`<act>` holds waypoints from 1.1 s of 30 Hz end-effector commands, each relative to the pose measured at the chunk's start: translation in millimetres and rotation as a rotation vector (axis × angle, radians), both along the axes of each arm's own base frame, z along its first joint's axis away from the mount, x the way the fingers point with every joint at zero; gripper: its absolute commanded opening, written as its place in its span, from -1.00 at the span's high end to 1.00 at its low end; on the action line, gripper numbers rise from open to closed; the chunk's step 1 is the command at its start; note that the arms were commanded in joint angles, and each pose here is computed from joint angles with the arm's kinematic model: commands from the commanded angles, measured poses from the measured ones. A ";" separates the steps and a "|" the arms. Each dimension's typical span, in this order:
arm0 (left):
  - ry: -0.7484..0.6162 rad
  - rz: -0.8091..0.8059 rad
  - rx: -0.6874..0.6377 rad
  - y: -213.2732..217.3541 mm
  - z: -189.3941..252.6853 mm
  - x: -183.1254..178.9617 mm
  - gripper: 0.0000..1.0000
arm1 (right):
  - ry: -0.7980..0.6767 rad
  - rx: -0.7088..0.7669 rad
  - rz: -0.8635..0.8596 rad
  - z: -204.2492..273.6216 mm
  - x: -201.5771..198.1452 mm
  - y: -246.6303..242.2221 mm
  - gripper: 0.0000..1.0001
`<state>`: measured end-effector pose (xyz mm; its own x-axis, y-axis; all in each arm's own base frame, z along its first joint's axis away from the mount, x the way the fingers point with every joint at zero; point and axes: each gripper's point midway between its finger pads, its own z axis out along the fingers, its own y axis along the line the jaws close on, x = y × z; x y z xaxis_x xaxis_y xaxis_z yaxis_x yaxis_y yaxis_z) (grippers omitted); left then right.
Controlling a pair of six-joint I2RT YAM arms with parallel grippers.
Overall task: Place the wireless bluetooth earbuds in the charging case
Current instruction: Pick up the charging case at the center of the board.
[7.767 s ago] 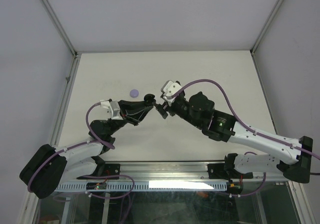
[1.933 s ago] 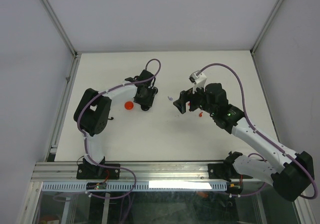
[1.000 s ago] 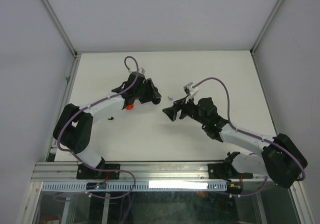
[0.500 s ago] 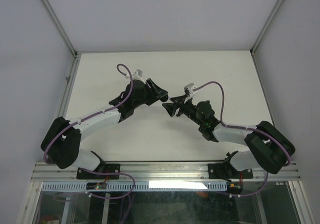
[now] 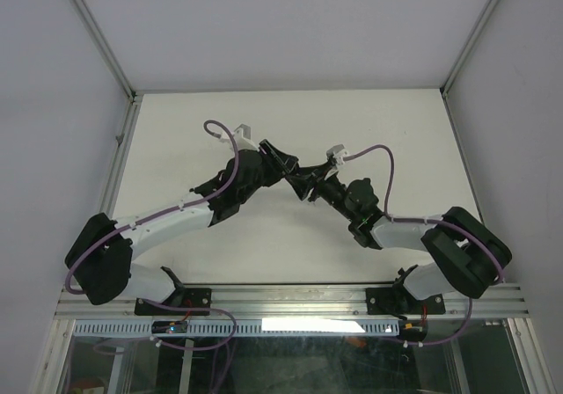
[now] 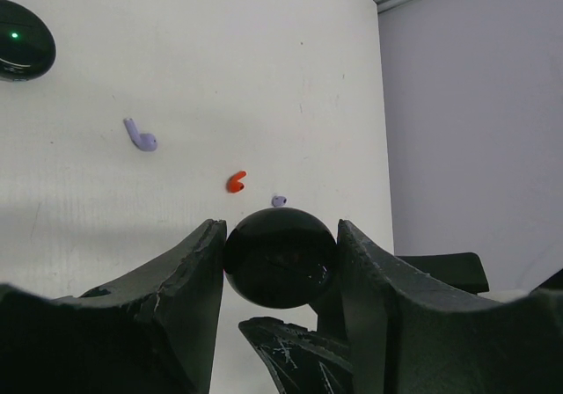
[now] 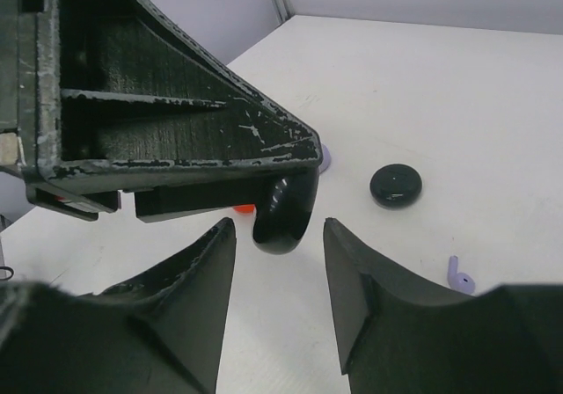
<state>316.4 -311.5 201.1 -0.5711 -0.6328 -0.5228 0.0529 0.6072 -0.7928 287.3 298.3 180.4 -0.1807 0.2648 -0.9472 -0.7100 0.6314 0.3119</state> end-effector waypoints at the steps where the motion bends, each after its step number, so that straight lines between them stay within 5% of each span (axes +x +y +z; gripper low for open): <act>1: -0.135 0.054 -0.021 2.4 40.6 1.6 0.32 | -0.078 0.117 -0.006 38.4 4.9 2.6 0.07; 26: -0.250 0.077 0.091 -6.9 55.7 -10.5 0.33 | -0.053 0.200 0.063 49.2 8.6 5.1 0.32; 33: -0.287 0.067 0.114 -7.0 60.1 -14.6 0.27 | -0.049 0.211 0.098 49.3 8.4 2.8 0.66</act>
<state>303.5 -313.6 219.9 -0.4132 -0.5624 -0.7162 0.1464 0.7353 -0.6618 290.4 301.7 200.0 -0.2377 0.3845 -0.8920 -0.7425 0.5202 0.4220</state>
